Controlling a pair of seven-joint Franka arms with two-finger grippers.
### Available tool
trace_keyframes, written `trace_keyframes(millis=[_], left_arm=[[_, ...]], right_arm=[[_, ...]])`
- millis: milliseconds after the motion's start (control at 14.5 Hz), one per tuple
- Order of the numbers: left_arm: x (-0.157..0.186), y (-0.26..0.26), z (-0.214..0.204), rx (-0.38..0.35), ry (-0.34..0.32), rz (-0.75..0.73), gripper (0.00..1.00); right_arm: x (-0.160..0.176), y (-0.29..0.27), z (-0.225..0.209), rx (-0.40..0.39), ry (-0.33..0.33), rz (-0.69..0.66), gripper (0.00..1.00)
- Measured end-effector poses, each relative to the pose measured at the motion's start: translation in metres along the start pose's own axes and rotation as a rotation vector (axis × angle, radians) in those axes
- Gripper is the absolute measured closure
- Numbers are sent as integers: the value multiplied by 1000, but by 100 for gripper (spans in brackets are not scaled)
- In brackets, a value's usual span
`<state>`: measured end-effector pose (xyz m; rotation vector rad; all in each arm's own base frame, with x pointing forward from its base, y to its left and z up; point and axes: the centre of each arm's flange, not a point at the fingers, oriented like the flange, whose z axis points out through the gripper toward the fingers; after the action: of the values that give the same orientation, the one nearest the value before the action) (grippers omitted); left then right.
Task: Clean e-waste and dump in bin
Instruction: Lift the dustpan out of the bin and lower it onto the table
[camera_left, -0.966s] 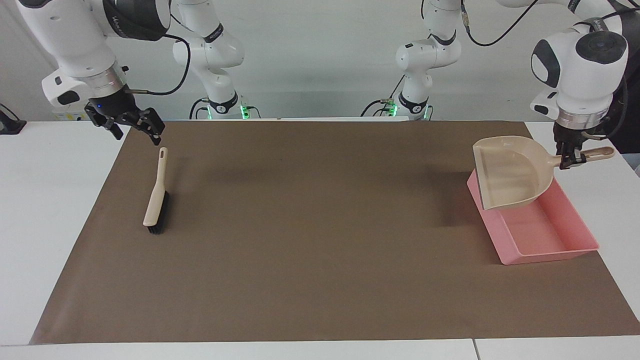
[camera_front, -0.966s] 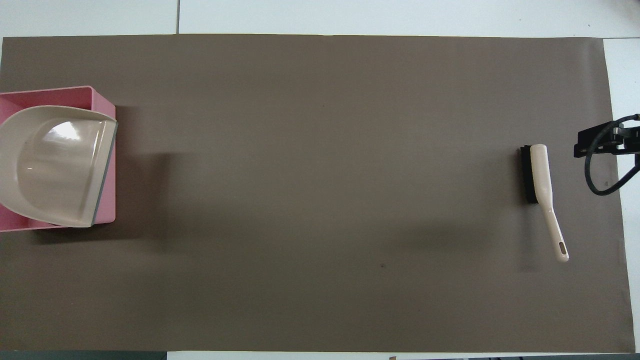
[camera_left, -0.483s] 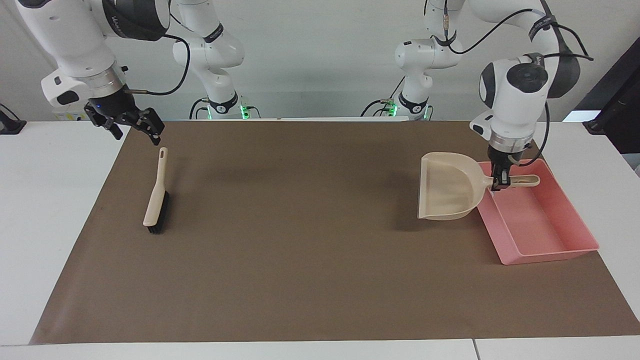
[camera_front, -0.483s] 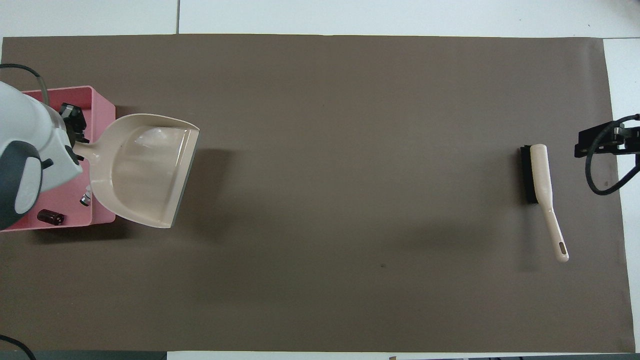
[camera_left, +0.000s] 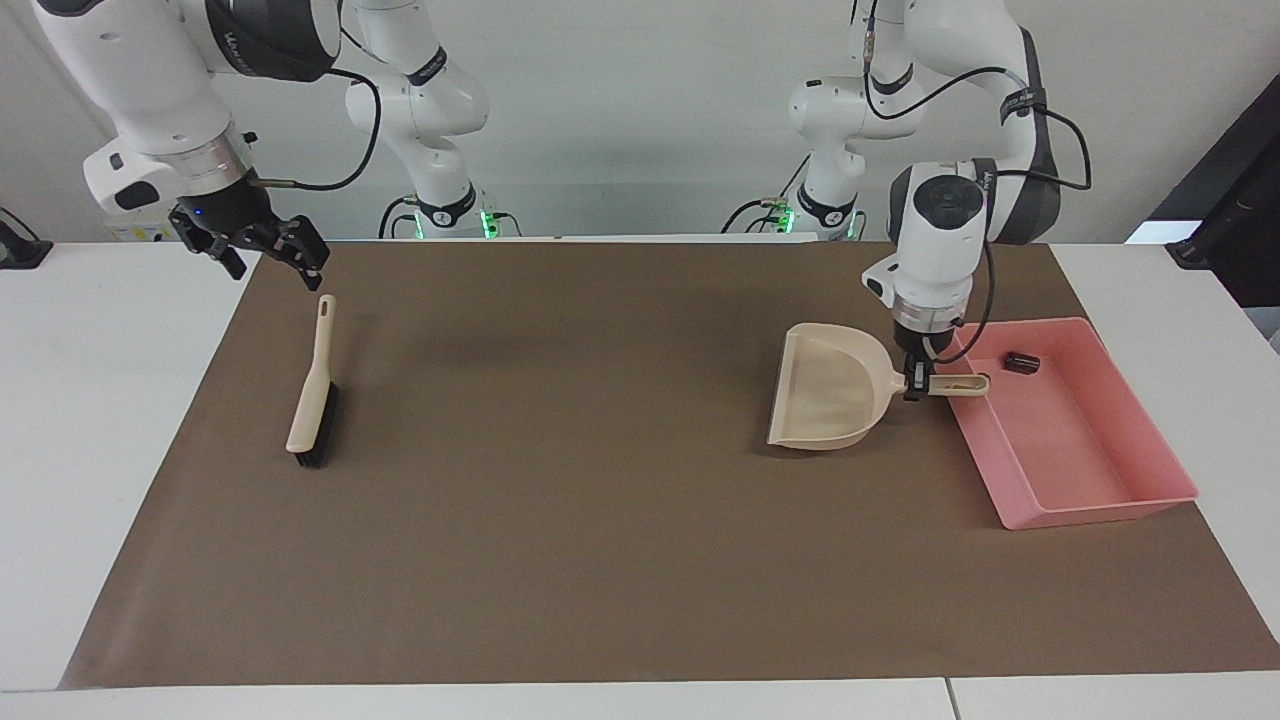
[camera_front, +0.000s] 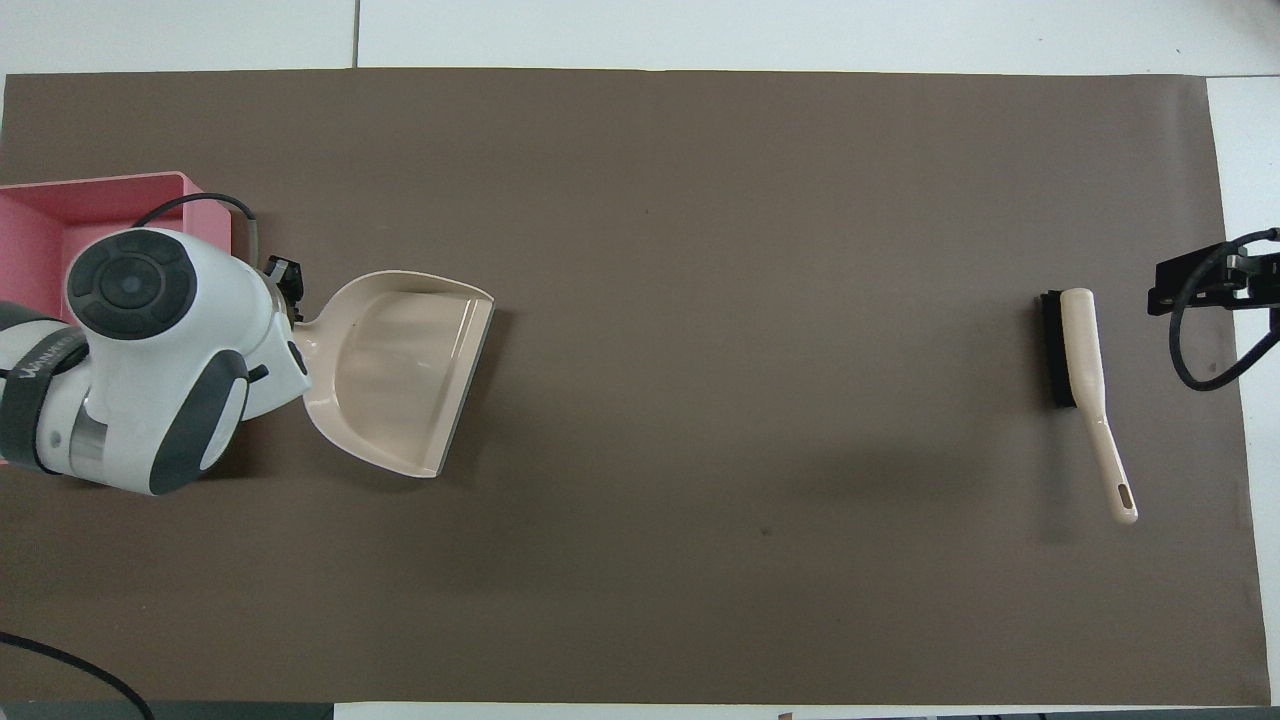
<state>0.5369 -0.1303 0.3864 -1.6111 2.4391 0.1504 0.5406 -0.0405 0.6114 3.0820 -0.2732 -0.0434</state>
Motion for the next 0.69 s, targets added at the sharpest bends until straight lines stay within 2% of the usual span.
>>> trace_keyframes(millis=[276,690], left_arm=[[53,-3,16,9,18,-15,67],[71,-4,20,2,21,-148,67]], right_arm=[[0,0,0,0,0,0,0],[0,0,0,0,0,0,0]])
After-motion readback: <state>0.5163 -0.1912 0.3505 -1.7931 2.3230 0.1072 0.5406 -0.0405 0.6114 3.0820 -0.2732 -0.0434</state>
